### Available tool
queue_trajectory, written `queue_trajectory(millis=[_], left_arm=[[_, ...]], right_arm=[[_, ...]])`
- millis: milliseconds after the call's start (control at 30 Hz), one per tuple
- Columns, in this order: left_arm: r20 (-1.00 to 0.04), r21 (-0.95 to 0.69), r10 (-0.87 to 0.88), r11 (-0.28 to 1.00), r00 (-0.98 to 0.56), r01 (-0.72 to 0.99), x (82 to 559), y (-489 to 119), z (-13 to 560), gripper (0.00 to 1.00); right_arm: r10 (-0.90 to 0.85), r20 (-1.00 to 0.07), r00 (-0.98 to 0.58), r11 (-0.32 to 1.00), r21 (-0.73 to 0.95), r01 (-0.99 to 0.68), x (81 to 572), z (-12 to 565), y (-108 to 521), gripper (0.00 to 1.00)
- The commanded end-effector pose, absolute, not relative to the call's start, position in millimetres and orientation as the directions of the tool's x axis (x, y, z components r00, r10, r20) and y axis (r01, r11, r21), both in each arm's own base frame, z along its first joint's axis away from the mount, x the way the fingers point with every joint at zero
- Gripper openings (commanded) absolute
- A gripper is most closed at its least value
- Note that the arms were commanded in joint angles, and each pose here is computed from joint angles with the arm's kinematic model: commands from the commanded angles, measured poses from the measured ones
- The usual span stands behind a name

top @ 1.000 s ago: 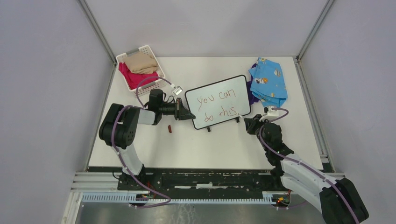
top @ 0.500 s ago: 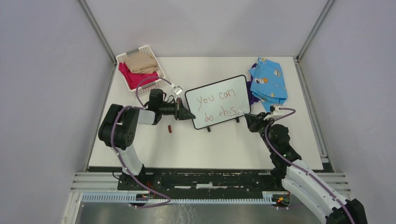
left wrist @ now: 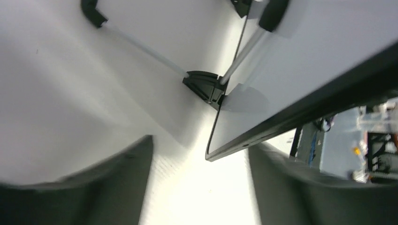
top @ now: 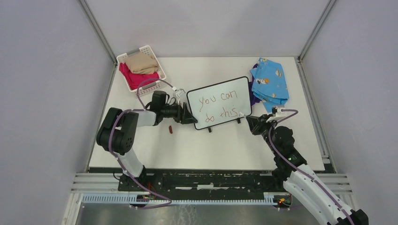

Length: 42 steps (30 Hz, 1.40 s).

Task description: Write a sentence on the whiteboard

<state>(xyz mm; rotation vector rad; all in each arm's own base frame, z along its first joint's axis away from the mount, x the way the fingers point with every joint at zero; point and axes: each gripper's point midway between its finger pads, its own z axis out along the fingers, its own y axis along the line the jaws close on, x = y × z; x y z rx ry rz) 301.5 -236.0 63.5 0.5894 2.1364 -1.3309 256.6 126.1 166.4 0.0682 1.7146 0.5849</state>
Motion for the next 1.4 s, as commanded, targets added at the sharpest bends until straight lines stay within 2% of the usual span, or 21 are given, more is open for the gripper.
queue_trajectory(millis=[0, 200, 333, 433, 533, 667, 733, 867, 1067, 1200, 1367], left_arm=[[-0.683, -0.598, 0.102, 0.491, -0.723, 0.634, 303, -225, 63, 0.98], [-0.716, -0.524, 0.102, 0.576, -0.690, 0.628, 301, -211, 81, 1.00], [-0.755, -0.423, 0.059, 0.717, -0.653, 0.554, 308, -182, 110, 1.00], [-0.787, -0.282, 0.017, 0.879, -0.616, 0.385, 313, -138, 136, 1.00], [-0.844, -0.170, -0.077, 0.977, -0.530, 0.129, 310, -85, 176, 1.00], [-0.905, -0.231, -0.282, 0.955, -0.319, -0.187, 295, -31, 228, 1.00], [-0.891, -0.277, -0.348, 0.925, -0.292, -0.259, 287, -23, 231, 1.00], [-0.840, -0.306, -0.389, 0.915, -0.378, -0.262, 282, -34, 210, 1.00], [-0.786, -0.355, -0.375, 0.925, -0.491, -0.139, 283, -66, 186, 1.00], [-0.772, -0.280, -0.329, 0.944, -0.544, -0.173, 279, -57, 165, 1.00], [-0.716, -0.240, -0.274, 0.960, -0.642, -0.142, 277, -64, 138, 0.99]], right_arm=[[0.370, -0.912, -0.179, 0.857, 0.409, -0.314, 256, 198, 128, 0.00], [0.379, -0.910, -0.168, 0.836, 0.415, -0.360, 252, 212, 134, 0.00], [0.377, -0.913, -0.154, 0.815, 0.406, -0.412, 245, 226, 139, 0.00], [0.372, -0.918, -0.139, 0.800, 0.393, -0.454, 239, 237, 143, 0.00], [0.360, -0.926, -0.117, 0.798, 0.370, -0.476, 234, 244, 143, 0.00], [0.342, -0.935, -0.099, 0.792, 0.343, -0.505, 229, 250, 145, 0.00], [0.338, -0.937, -0.089, 0.785, 0.333, -0.522, 226, 256, 146, 0.00], [0.319, -0.945, -0.074, 0.780, 0.306, -0.545, 224, 266, 150, 0.00], [0.275, -0.960, -0.055, 0.780, 0.256, -0.571, 228, 276, 159, 0.00], [0.227, -0.974, -0.014, 0.833, 0.202, -0.515, 235, 274, 151, 0.00], [0.085, -0.996, 0.009, 0.908, 0.074, -0.412, 241, 274, 144, 0.00]])
